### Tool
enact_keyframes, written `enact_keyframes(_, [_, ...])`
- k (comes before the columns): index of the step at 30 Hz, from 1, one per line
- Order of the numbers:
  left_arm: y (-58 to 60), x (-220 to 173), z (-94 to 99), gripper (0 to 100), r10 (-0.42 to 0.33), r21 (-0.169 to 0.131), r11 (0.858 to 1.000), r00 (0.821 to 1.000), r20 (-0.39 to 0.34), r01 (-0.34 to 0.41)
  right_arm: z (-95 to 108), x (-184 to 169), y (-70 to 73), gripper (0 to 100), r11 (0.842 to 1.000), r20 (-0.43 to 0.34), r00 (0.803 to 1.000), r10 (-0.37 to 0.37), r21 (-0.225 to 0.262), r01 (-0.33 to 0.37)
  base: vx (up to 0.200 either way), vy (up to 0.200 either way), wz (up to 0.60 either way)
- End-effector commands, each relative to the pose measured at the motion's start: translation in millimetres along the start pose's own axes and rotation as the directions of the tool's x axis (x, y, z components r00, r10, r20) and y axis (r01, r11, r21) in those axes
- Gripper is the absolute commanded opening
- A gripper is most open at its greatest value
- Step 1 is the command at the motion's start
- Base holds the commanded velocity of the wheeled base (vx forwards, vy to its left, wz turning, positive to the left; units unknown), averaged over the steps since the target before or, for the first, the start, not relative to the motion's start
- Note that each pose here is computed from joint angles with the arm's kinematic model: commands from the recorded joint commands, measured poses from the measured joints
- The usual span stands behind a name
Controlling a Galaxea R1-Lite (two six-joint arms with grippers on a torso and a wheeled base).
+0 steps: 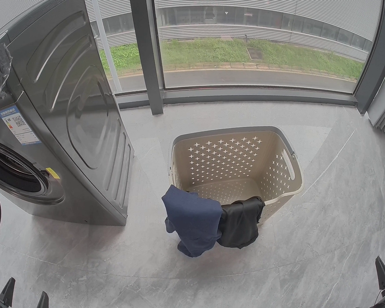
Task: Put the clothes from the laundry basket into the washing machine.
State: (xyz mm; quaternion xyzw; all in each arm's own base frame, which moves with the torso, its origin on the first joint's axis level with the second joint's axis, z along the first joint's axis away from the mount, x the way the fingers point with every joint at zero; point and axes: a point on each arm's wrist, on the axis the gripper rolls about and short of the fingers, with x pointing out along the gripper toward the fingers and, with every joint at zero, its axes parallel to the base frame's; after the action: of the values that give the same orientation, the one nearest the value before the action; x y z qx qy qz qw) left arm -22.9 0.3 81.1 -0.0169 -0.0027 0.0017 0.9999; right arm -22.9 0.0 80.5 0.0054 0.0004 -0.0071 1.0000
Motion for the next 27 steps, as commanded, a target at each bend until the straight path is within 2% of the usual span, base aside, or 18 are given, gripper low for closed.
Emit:
enact_keyframes(1, [0.2, 0.3, -4.7, 100, 0.0, 0.0, 1.0, 1.0, -0.004, 0.0, -5.0, 0.7, -0.2, 100, 1.0, -0.008, 1.0, -0.006, 0.006, 0.006, 0.0, 0.0, 0.0])
enact_keyframes(7, [0.2, 0.3, -4.7, 100, 0.001, 0.003, 1.0, 1.0, -0.004, -0.001, -4.5, 0.7, -0.1, 100, 1.0, -0.004, 1.0, -0.007, 0.012, 0.007, 0.0, 0.0, 0.0])
enact_keyframes(9, [0.2, 0.3, -4.7, 100, 0.001, 0.003, 1.0, 1.0, -0.004, -0.001, 20.0, -6.2, 0.4, 100, 1.0, 0.116, 0.993, 0.008, 0.007, -0.009, 0.0, 0.0, 0.0])
enact_keyframes(10, [0.2, 0.3, -4.7, 100, 0.0, 0.003, 1.0, 1.0, -0.004, 0.0, 27.3, -8.9, 0.4, 100, 1.0, 0.14, 0.99, 0.011, 0.007, -0.012, 0.0, 0.0, 0.0])
enact_keyframes(11, [0.2, 0.3, -4.7, 100, 0.001, 0.005, 1.0, 1.0, -0.004, -0.001, 47.7, -14.6, 0.5, 100, 1.0, 0.188, 0.982, 0.024, 0.01, -0.026, 0.0, 0.0, 0.0])
enact_keyframes(12, [0.2, 0.3, -4.7, 100, 0.001, 0.005, 1.0, 1.0, -0.004, -0.001, 47.7, -14.6, 0.5, 100, 1.0, 0.188, 0.982, 0.024, 0.01, -0.026, 0.0, 0.0, 0.0])
enact_keyframes(13, [0.1, 0.3, -4.7, 100, -0.002, 0.006, 1.0, 1.0, -0.004, 0.002, 59.4, -8.8, 1.0, 100, 0.999, 0.127, 0.991, 0.045, 0.009, -0.046, 0.0, 0.0, 0.0])
enact_keyframes(14, [0.1, 0.3, -4.7, 100, -0.002, 0.006, 1.0, 1.0, -0.004, 0.002, 60.1, -7.9, 1.0, 100, 0.999, 0.121, 0.992, 0.046, 0.009, -0.048, 0.0, 0.0, 0.0])
enact_keyframes(15, [0.1, 0.3, -4.7, 100, -0.002, 0.006, 1.0, 1.0, -0.004, 0.002, 59.6, 6.1, 1.9, 100, 0.997, 0.009, 0.997, 0.08, 0.013, -0.08, 0.0, 0.0, 0.0])
enact_keyframes(17, [0.1, 0.3, -4.7, 100, -0.002, 0.005, 1.0, 1.0, -0.004, 0.002, 56.0, 22.7, 3.5, 100, 0.99, -0.112, 0.984, 0.141, 0.04, -0.138, 0.0, 0.0, 0.0])
enact_keyframes(18, [0.1, 0.3, -4.7, 100, -0.002, 0.005, 1.0, 1.0, -0.004, 0.002, 56.0, 22.7, 3.5, 100, 0.99, -0.112, 0.984, 0.141, 0.04, -0.138, 0.0, 0.0, 0.0])
enact_keyframes(19, [0.1, 0.3, -4.7, 100, -0.002, 0.002, 1.0, 1.0, -0.004, 0.002, 57.2, 43.8, 5.9, 100, 0.974, -0.229, 0.949, 0.219, 0.115, -0.197, 0.0, 0.0, 0.0])
enact_keyframes(21, [0.1, 0.3, -4.7, 100, -0.003, 0.0, 1.0, 1.0, -0.004, 0.003, 61.5, 67.3, 7.7, 100, 0.964, -0.286, 0.925, 0.249, 0.166, -0.208, 0.0, 0.0, 0.0])
enact_keyframes(22, [0.1, 0.3, -4.7, 100, -0.003, 0.0, 1.0, 1.0, -0.004, 0.003, 62.1, 68.9, 7.8, 100, 0.964, -0.284, 0.925, 0.25, 0.167, -0.209, 0.0, 0.0, 0.0])
enact_keyframes(23, [0.1, 0.3, -4.7, 100, -0.003, 0.0, 1.0, 1.0, -0.004, 0.003, 61.4, 90.4, 10.8, 100, 0.957, -0.317, 0.907, 0.276, 0.18, -0.228, 0.0, 0.0, 0.0])
enact_keyframes(25, [0.1, 0.3, -4.7, 100, -0.003, 0.0, 1.0, 1.0, -0.004, 0.003, 56.7, 106.8, 16.0, 100, 0.946, -0.337, 0.887, 0.315, 0.185, -0.266, 0.0, 0.0, 0.0])
enact_keyframes(26, [0.1, 0.3, -4.7, 100, -0.003, 0.0, 1.0, 1.0, -0.004, 0.003, 56.7, 106.8, 16.0, 100, 0.946, -0.337, 0.887, 0.315, 0.185, -0.266, 0.0, 0.0, 0.0])
enact_keyframes(27, [0.1, 0.3, -4.7, 100, -0.003, 0.0, 1.0, 1.0, -0.004, 0.003, 52.0, 118.4, 22.4, 100, 0.933, -0.339, 0.871, 0.355, 0.184, -0.308, 0.0, 0.0, 0.0])
